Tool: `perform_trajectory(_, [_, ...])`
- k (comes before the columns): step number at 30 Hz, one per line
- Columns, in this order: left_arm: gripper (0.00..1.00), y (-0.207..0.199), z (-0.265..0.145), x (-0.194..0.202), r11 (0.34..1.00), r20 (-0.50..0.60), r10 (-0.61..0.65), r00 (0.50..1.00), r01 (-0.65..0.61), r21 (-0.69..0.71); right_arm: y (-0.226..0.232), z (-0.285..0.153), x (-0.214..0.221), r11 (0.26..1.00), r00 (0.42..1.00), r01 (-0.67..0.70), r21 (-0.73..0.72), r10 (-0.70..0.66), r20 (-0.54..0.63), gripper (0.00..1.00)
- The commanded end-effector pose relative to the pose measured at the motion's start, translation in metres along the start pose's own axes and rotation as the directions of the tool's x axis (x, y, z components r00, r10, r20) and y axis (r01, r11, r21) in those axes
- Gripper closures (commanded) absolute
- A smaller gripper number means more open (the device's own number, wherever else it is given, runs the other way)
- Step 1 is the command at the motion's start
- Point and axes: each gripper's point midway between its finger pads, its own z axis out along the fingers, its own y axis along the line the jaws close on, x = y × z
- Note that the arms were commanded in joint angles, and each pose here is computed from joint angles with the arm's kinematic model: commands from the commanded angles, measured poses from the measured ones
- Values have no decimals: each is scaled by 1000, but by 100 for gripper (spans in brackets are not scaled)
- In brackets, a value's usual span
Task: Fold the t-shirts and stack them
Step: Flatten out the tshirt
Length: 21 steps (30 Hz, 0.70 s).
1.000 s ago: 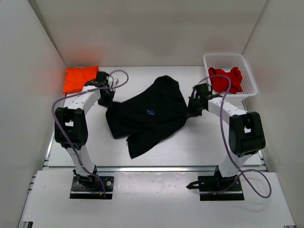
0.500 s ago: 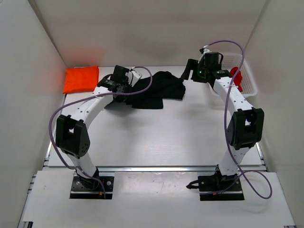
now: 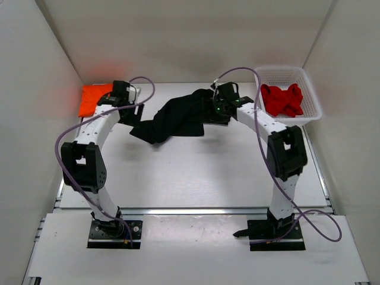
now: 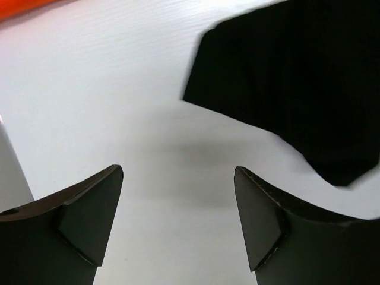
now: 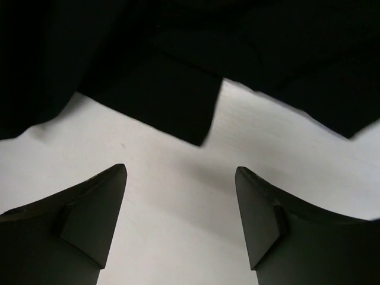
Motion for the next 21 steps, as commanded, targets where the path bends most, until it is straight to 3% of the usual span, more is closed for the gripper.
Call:
perform_trajectory(1, [14,24,16,5,989,-27,-146,989,145,-30,-11,31,-13,996,998,-68,53,68,1,30])
perform_trajectory(11, [15,17,86,8,968,-132,-246,960,251,24,-21,61,23,988,995,-41,149,54,-88,31])
perform_trajectory(21, [15,-6,123,13,951,-172,-272,947,292,106,-5,79,52,987,987,9,159,17,-160,29])
